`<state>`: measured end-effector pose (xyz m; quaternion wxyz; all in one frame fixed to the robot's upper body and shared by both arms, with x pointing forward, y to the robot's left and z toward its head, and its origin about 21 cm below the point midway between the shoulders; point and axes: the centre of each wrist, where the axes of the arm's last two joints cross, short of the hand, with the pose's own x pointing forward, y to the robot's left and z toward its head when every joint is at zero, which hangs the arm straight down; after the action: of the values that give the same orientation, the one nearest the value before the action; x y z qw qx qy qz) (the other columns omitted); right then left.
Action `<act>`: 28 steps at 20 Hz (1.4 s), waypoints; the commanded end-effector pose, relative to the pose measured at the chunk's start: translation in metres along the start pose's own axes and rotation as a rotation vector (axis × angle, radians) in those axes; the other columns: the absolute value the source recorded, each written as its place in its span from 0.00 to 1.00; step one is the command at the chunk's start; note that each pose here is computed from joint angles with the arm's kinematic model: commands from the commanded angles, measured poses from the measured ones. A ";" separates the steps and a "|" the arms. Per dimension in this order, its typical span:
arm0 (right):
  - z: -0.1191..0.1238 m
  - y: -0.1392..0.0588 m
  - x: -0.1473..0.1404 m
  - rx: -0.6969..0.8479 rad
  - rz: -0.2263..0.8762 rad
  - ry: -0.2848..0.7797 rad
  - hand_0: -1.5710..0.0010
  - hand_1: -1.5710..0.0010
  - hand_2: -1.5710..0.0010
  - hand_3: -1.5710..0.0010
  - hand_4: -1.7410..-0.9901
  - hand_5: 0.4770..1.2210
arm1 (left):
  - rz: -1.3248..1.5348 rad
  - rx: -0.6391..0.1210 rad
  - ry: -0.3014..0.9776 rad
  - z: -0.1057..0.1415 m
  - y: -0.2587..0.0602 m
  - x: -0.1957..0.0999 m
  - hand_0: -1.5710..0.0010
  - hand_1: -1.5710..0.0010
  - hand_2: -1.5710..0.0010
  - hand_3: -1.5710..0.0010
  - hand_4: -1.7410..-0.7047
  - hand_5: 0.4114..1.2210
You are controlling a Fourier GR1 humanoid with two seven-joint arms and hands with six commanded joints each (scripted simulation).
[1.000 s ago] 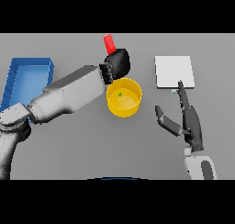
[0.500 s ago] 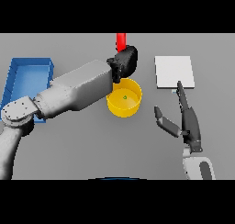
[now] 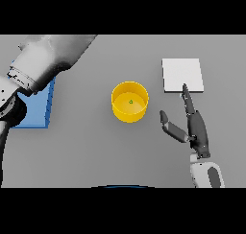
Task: Pick up the red beaker and tilt it to pour out 1 green nut into yellow bowl. Pick up the yellow bowl and place it on the metallic measuring scale.
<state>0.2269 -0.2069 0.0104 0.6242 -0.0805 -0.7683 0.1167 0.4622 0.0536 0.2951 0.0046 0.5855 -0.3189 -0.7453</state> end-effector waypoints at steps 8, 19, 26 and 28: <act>-0.009 0.001 -0.001 -0.004 0.000 -0.007 1.00 1.00 1.00 1.00 0.84 0.20 | 0.997 -0.022 0.466 0.051 -0.110 -0.100 0.00 0.00 0.00 0.09 0.00 1.00; -0.006 -0.004 -0.005 0.056 -0.028 -0.006 1.00 1.00 1.00 1.00 0.76 0.27 | 1.634 -0.167 1.070 0.118 -0.269 -0.054 0.00 0.00 0.00 0.03 0.00 1.00; -0.007 -0.007 -0.004 0.056 -0.001 -0.022 1.00 1.00 1.00 1.00 0.72 0.31 | 1.842 -0.234 1.200 0.139 -0.316 0.009 0.00 0.00 0.00 0.12 0.00 1.00; -0.009 -0.005 -0.005 0.054 -0.001 -0.015 1.00 1.00 1.00 1.00 0.71 0.30 | 1.874 -0.235 1.233 0.142 -0.320 0.027 0.00 0.00 0.00 0.12 0.00 1.00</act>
<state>0.2369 -0.2121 0.0086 0.6205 -0.0625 -0.7695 0.1374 0.4469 0.3651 0.1326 0.7741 0.3781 -0.5045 -0.0571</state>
